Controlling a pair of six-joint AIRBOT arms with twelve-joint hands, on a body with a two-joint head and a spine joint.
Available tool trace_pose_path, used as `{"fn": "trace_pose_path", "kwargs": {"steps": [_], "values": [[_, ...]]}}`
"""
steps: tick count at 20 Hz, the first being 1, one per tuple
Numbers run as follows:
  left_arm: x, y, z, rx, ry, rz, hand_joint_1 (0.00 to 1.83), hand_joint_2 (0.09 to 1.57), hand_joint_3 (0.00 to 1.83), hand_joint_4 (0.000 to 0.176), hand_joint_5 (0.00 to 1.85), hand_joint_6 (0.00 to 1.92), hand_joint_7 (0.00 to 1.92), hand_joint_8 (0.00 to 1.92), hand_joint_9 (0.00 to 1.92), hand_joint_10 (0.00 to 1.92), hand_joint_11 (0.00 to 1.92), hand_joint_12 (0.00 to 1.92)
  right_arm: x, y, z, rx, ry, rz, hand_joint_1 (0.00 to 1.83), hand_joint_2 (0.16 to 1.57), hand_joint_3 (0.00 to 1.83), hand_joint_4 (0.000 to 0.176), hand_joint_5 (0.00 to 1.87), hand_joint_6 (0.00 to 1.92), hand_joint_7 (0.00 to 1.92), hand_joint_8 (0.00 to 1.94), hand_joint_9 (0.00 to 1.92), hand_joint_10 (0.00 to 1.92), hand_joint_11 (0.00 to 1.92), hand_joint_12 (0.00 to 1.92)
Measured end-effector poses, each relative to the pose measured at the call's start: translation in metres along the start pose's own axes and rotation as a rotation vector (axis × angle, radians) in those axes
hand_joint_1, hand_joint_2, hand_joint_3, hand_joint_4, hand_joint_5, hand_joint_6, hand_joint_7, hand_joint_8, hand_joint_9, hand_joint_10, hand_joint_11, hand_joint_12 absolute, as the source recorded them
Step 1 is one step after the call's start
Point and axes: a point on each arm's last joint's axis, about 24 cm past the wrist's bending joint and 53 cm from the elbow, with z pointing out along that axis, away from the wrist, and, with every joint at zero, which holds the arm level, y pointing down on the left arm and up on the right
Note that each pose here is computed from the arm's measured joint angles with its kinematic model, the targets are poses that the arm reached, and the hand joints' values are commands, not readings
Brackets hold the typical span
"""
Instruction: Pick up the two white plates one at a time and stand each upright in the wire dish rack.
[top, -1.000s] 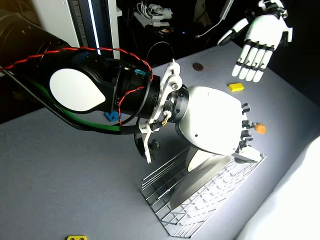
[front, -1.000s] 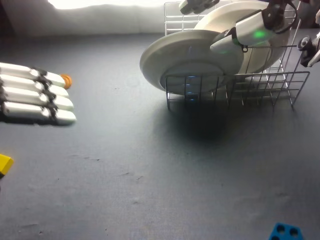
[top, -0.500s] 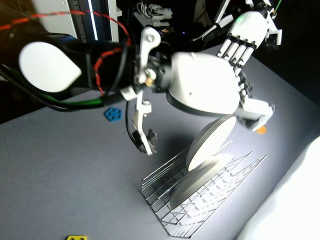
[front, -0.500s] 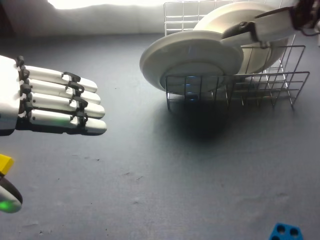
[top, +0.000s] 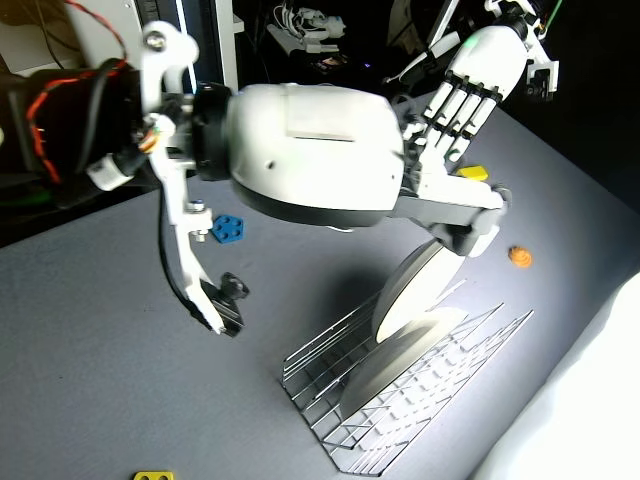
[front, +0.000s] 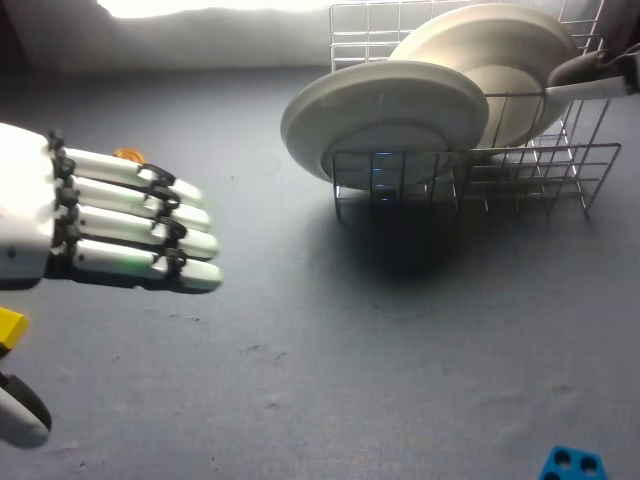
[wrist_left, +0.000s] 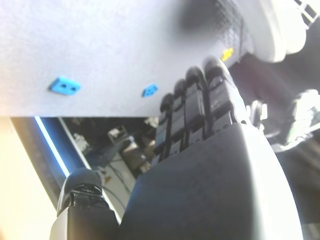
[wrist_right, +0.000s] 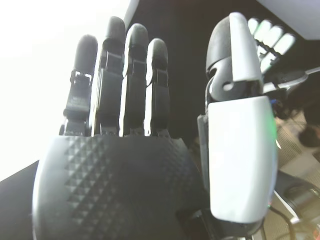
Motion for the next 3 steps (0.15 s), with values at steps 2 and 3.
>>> {"fn": "trace_pose_path", "kwargs": {"steps": [2,3], "values": [[0.0019,-0.0036,0.0012,0.012,0.008,0.001,0.00,1.03,0.00,0.000,0.14,0.00,0.17,0.00,0.16,0.01,0.00,0.41,-0.0022,0.0028,-0.0063,-0.011,0.006,-0.009,1.05,1.02,0.00,0.000,0.60,0.01,0.68,0.01,0.67,0.01,0.10,1.31],[0.0028,-0.0028,0.0012,0.008,0.012,0.004,0.00,1.02,0.00,0.000,0.15,0.00,0.18,0.00,0.16,0.01,0.00,0.43,0.0007,0.0031,-0.0066,-0.013,0.018,-0.009,1.01,1.07,0.02,0.000,0.60,0.01,0.67,0.01,0.66,0.01,0.07,1.31]]}}
